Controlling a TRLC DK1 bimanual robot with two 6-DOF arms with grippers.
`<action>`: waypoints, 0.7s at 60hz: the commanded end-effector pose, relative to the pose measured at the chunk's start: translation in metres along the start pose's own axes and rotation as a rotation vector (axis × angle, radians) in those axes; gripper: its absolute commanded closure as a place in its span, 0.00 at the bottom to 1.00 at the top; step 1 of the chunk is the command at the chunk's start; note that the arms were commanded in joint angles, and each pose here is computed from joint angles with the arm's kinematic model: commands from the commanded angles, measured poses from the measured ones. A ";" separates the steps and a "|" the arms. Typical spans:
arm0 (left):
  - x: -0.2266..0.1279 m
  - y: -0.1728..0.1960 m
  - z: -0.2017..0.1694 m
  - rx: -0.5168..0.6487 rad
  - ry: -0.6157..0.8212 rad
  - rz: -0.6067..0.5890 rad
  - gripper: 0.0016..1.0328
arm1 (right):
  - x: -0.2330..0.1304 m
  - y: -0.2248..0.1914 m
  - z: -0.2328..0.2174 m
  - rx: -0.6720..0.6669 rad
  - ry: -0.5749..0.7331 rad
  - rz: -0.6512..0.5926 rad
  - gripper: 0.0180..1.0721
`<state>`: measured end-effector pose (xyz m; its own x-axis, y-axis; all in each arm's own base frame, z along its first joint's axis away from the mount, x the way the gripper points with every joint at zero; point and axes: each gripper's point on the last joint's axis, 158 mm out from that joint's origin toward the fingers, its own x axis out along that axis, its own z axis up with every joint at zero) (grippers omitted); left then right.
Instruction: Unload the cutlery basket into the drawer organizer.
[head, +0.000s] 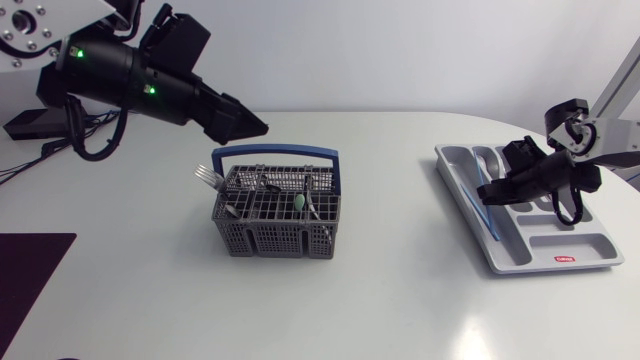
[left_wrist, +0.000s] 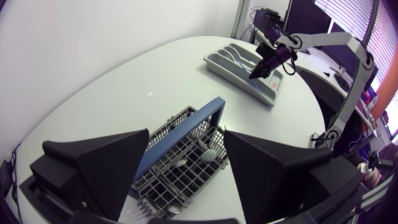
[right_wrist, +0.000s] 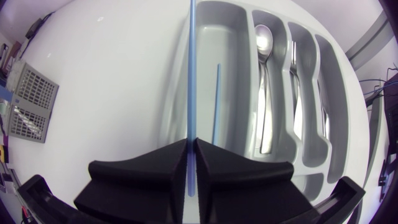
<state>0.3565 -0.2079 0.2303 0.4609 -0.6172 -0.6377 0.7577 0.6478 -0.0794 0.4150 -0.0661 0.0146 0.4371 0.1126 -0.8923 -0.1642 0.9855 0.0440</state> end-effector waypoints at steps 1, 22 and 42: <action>-0.002 0.000 -0.016 0.037 0.021 0.015 0.05 | 0.017 -0.010 -0.008 0.042 0.048 -0.008 0.94; -0.008 0.003 -0.041 0.050 0.039 0.042 0.05 | 0.006 -0.014 -0.008 0.078 0.043 -0.053 0.41; -0.027 0.002 -0.060 0.081 0.014 0.083 0.05 | -0.110 0.094 0.034 -0.059 -0.175 0.032 0.22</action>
<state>0.3252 -0.1705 0.2070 0.5057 -0.5655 -0.6515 0.7477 0.6641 0.0039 0.4024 -0.0198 0.1170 0.5760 0.1039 -0.8108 -0.1796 0.9837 -0.0015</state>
